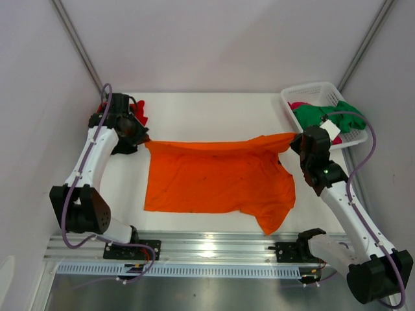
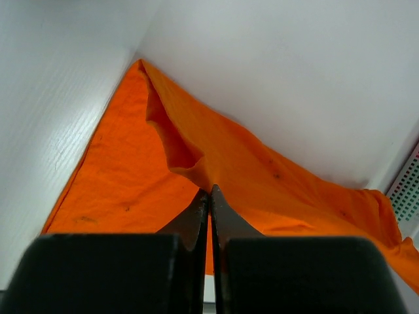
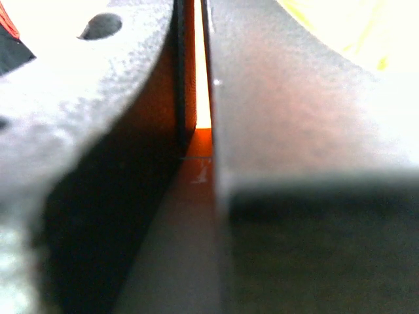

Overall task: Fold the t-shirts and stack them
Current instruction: Fold the flattened tshirt in 1/3 of the way

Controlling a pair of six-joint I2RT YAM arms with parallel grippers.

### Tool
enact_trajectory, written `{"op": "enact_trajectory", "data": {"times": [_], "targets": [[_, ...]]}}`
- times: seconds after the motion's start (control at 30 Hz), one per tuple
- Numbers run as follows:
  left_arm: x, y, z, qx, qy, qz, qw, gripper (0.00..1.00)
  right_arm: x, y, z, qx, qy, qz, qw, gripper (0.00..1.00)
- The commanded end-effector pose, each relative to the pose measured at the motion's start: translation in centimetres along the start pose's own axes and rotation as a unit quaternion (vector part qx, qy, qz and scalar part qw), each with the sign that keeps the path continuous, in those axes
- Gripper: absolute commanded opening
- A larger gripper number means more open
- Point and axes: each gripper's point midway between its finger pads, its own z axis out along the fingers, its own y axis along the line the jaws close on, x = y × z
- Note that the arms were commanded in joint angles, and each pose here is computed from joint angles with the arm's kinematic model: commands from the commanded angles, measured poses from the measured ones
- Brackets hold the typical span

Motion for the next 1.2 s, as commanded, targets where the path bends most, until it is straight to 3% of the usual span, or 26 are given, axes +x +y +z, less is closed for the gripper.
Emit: {"op": "enact_trajectory", "data": {"times": [0.0,0.13,0.7,1.17], "targets": [[1.8,0.1,-1.0,0.022,0.024,0.007,0.999,0.01,-1.1,1.3,-0.8,-0.022,-0.005,0.006,1.000,0.00],[4.2,2.0,0.4,0.009,0.053,-0.002,0.999,0.01,0.1,1.3,-0.8,-0.025,0.016,0.016,0.999,0.00],[6.1,4.4,0.8,-0.014,0.066,0.007,0.998,0.01,6.2,-0.5,-4.3,-0.015,0.085,0.029,0.996,0.00],[6.3,4.4,1.1,-0.012,0.074,0.012,0.997,0.01,5.7,0.7,-4.4,-0.031,0.083,0.036,0.995,0.00]]}}
